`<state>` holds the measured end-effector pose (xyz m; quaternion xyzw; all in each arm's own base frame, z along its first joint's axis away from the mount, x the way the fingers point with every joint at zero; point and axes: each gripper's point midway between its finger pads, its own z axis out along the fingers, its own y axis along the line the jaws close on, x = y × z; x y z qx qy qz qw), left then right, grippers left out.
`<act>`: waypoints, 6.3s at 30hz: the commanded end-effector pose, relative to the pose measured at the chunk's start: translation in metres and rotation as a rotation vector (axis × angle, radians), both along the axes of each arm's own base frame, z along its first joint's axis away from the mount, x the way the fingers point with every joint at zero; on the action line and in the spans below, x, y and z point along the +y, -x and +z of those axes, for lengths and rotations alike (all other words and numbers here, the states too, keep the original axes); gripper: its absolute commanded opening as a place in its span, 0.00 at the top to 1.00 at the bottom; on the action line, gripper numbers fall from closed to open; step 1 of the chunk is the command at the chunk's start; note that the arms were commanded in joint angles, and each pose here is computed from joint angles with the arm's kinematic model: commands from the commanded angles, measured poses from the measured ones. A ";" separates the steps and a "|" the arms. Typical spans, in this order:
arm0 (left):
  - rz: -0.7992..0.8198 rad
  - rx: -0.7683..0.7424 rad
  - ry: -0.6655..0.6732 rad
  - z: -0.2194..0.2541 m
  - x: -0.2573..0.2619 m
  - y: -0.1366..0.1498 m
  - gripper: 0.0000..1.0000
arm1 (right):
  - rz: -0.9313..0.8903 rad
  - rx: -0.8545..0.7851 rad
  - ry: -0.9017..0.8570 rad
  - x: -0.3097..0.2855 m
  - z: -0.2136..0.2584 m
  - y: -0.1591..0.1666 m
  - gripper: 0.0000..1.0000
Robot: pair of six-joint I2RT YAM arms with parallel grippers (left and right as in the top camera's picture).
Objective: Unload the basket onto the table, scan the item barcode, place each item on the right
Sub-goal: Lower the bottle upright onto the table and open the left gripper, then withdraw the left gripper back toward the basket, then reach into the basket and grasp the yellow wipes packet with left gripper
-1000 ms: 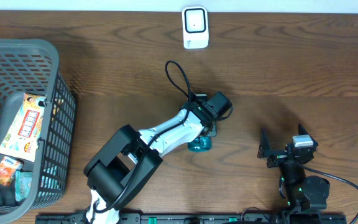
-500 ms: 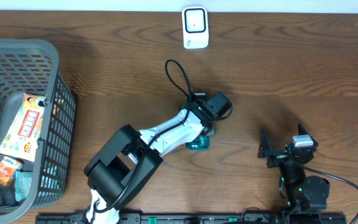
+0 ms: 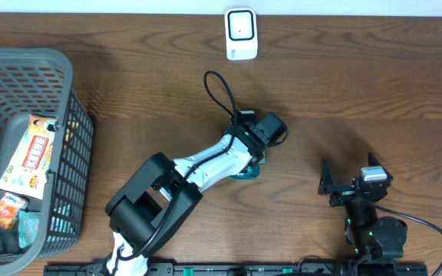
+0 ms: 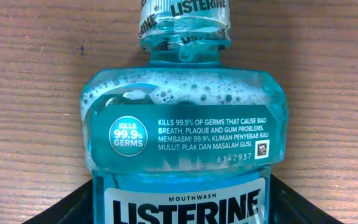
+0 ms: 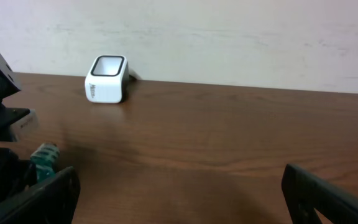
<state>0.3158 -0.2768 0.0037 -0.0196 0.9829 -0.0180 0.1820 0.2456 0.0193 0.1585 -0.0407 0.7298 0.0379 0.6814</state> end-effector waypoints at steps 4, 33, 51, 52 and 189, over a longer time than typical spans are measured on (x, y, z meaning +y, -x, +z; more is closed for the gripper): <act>-0.006 -0.017 -0.032 0.010 0.009 0.000 0.20 | -0.002 0.001 -0.013 0.000 0.000 0.000 0.01; 0.432 -0.874 0.245 0.374 0.216 0.014 0.00 | -0.003 0.001 -0.013 0.000 0.000 0.000 0.01; 0.708 -1.120 0.243 0.465 0.314 0.061 0.02 | -0.002 0.001 -0.013 0.000 0.000 0.000 0.01; 0.727 -1.132 0.234 0.468 0.318 0.063 0.02 | -0.002 0.001 -0.013 0.000 0.000 0.000 0.01; 1.819 -0.497 0.492 0.225 0.497 0.031 0.93 | -0.002 0.002 -0.013 0.000 0.000 0.000 0.01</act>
